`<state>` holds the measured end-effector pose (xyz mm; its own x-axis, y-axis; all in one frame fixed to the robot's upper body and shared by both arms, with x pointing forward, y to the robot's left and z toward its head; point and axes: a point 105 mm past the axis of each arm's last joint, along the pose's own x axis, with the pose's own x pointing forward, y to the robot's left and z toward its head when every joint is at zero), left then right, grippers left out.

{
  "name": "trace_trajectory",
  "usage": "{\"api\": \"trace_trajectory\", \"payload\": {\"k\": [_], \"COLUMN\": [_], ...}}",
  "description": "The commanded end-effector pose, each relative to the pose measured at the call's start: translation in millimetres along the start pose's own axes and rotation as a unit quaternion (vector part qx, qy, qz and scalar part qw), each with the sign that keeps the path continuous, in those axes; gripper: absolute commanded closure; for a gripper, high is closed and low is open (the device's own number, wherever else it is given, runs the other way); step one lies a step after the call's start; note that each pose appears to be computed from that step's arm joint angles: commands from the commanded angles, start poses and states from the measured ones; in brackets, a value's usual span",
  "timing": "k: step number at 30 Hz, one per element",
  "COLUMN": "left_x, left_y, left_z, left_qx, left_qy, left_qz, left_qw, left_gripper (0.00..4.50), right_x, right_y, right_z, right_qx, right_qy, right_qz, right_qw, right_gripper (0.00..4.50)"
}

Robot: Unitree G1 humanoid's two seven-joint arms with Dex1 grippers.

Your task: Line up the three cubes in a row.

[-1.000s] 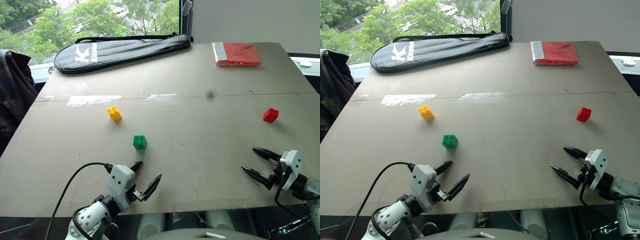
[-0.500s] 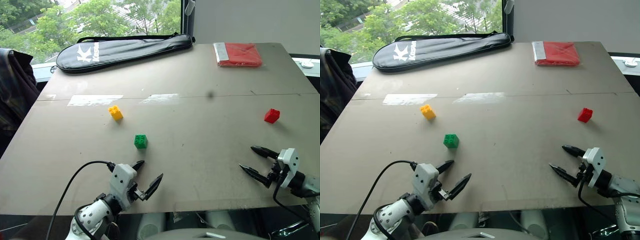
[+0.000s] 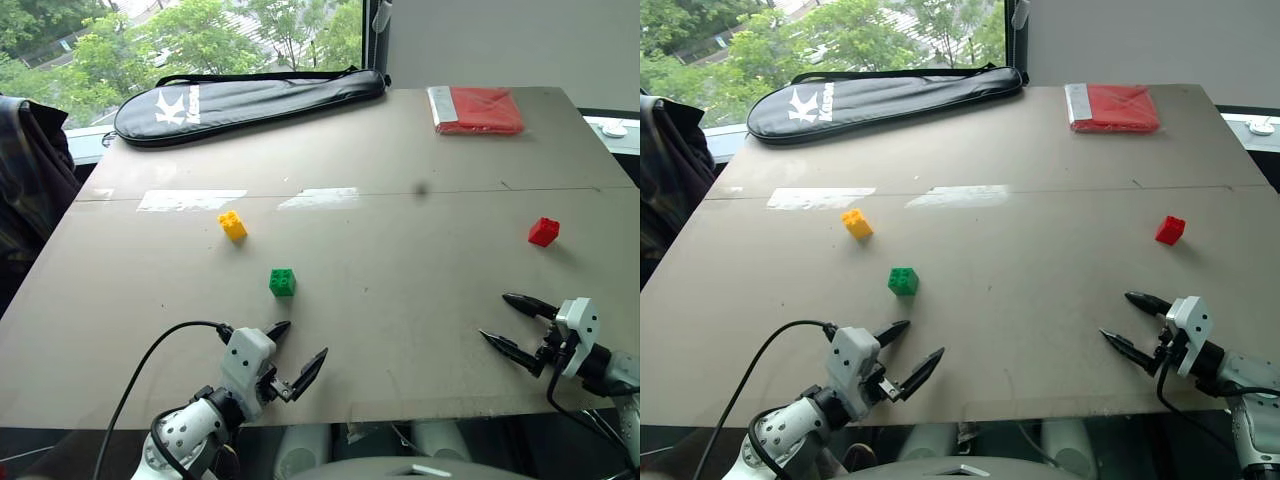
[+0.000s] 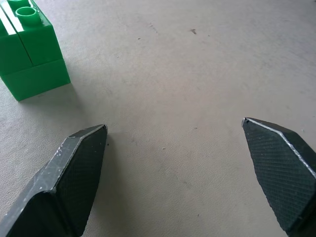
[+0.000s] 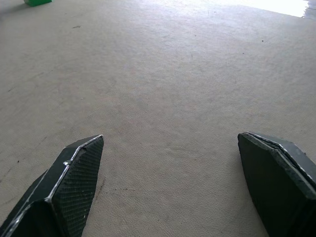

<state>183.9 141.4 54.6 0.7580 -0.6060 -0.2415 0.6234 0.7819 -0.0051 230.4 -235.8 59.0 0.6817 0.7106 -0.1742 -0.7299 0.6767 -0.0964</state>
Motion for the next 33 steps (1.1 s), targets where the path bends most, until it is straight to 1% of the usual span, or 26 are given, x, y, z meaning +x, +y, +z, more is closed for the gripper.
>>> {"api": "trace_trajectory", "payload": {"k": [1, 5, 8, 10, 12, 13, 17, 18, 20, 23, 27, 29, 30, 31, 33], "left_x": [1.3, 1.6, 8.2, 15.8, 24.0, 27.9, 41.9, 44.3, 50.9, 57.4, 60.4, 60.8, 60.7, 60.2, 59.1], "left_y": [-9.0, -11.5, -14.2, -16.9, -18.7, -19.7, -23.1, -24.0, -27.5, -28.5, -29.8, -30.1, -30.1, -30.1, -30.5], "left_z": [2.6, 9.6, 26.4, 39.5, 47.1, 50.6, 68.2, 72.3, 85.6, 96.9, 109.6, 115.2, 117.0, 119.2, 122.3], "left_qx": [-0.010, 0.002, 0.011, 0.013, 0.033, 0.045, 0.079, 0.081, 0.092, 0.125, 0.142, 0.149, 0.152, 0.153, 0.157], "left_qy": [-0.004, -0.003, -0.017, -0.028, -0.026, -0.024, -0.021, -0.023, -0.034, -0.032, -0.042, -0.049, -0.051, -0.053, -0.054], "left_qz": [-0.027, -0.052, -0.087, -0.116, -0.142, -0.154, -0.185, -0.188, -0.200, -0.206, -0.212, -0.214, -0.215, -0.216, -0.221], "left_qw": [1.000, 0.999, 0.996, 0.993, 0.989, 0.987, 0.979, 0.979, 0.975, 0.970, 0.966, 0.964, 0.964, 0.963, 0.961], "left_gripper": [0.02, 0.02, 0.02, 0.02, 0.02, 0.02, 0.02, 0.02, 0.02, 0.02, 0.02, 0.02, 0.00, 0.00, 0.00], "right_x": [-6.2, -8.9, -14.8, -15.0, -11.6, -9.3, -4.0, -3.0, 9.0, 27.7, 33.6, 37.0, 38.0, 39.0, 39.7], "right_y": [-8.4, -28.3, -48.0, -65.7, -83.2, -90.2, -118.6, -122.7, -126.9, -132.2, -143.3, -143.6, -143.2, -142.7, -142.2], "right_z": [10.2, 20.7, 32.0, 39.6, 38.3, 38.5, 44.9, 45.4, 45.7, 49.7, 50.4, 51.1, 51.5, 51.8, 52.6], "right_qx": [-0.009, 0.008, 0.019, 0.032, 0.042, 0.042, 0.075, 0.079, 0.080, 0.092, 0.105, 0.102, 0.099, 0.100, 0.096], "right_qy": [-0.012, -0.036, -0.052, -0.055, -0.031, -0.021, -0.029, -0.029, -0.025, -0.035, -0.042, -0.043, -0.043, -0.045, -0.047], "right_qz": [-0.030, -0.118, -0.192, -0.252, -0.319, -0.343, -0.428, -0.438, -0.433, -0.426, -0.462, -0.461, -0.460, -0.460, -0.463], "right_qw": [0.999, 0.992, 0.980, 0.966, 0.946, 0.938, 0.900, 0.895, 0.898, 0.899, 0.880, 0.880, 0.881, 0.881, 0.880], "right_gripper": [0.00, 0.00, 0.00, 0.00, 0.00, 0.00, 0.00, 0.00, 0.00, 0.00, 0.00, 0.00, 0.55, 0.87, 1.84]}}
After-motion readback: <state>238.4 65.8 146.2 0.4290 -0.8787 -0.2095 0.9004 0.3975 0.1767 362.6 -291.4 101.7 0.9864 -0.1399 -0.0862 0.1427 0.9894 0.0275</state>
